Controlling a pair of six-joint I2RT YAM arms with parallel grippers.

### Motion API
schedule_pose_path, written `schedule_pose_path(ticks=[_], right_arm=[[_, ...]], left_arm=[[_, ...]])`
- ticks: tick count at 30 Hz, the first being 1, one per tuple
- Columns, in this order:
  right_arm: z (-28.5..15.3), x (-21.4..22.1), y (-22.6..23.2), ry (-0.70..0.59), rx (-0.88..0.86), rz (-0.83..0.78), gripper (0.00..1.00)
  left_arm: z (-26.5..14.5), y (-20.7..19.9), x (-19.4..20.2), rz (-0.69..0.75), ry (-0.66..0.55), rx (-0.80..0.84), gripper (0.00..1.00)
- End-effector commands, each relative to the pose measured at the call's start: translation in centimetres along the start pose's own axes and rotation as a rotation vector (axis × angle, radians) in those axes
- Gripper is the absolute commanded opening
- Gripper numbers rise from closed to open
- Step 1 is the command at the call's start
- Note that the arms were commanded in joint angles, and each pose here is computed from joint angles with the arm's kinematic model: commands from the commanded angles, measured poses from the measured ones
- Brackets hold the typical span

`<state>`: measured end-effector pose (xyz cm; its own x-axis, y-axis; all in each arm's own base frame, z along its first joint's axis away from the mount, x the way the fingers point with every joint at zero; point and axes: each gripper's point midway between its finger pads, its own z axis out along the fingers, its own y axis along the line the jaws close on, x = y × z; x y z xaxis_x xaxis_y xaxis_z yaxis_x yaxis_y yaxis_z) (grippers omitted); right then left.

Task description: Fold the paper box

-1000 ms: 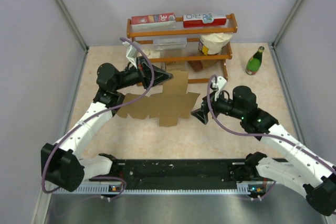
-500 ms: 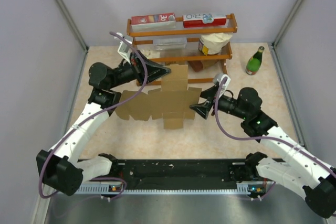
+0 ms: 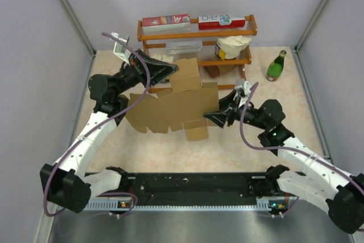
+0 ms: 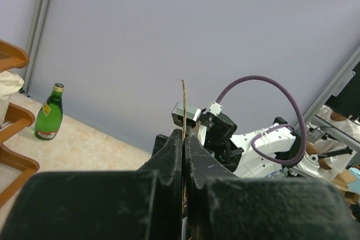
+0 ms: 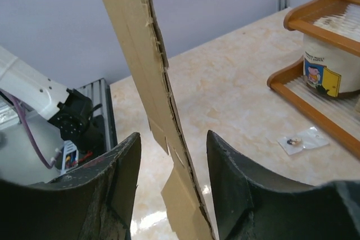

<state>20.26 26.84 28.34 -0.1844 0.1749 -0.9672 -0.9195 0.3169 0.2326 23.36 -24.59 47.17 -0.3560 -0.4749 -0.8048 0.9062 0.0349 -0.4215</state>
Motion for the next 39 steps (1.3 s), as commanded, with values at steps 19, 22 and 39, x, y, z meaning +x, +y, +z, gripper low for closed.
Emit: schedule_pose_path(ticks=[19,22,39], right_arm=[[0.9,-4.4,1.4,-0.207,-0.133,0.108,0.11],[1.0,-4.4,1.1,-0.200,-0.113,0.127,0.08],[-0.9,-0.6,-3.5,0.277,0.140,0.224,0.00]], left_arm=[[-1.8,-0.3,-2.8,0.036,-0.160,-0.058,0.00],[-2.1,0.1,-2.7,0.035,-0.166,-0.080,0.00],[-7.7,6.9,0.9,0.055,-0.129,-0.519,0.66]])
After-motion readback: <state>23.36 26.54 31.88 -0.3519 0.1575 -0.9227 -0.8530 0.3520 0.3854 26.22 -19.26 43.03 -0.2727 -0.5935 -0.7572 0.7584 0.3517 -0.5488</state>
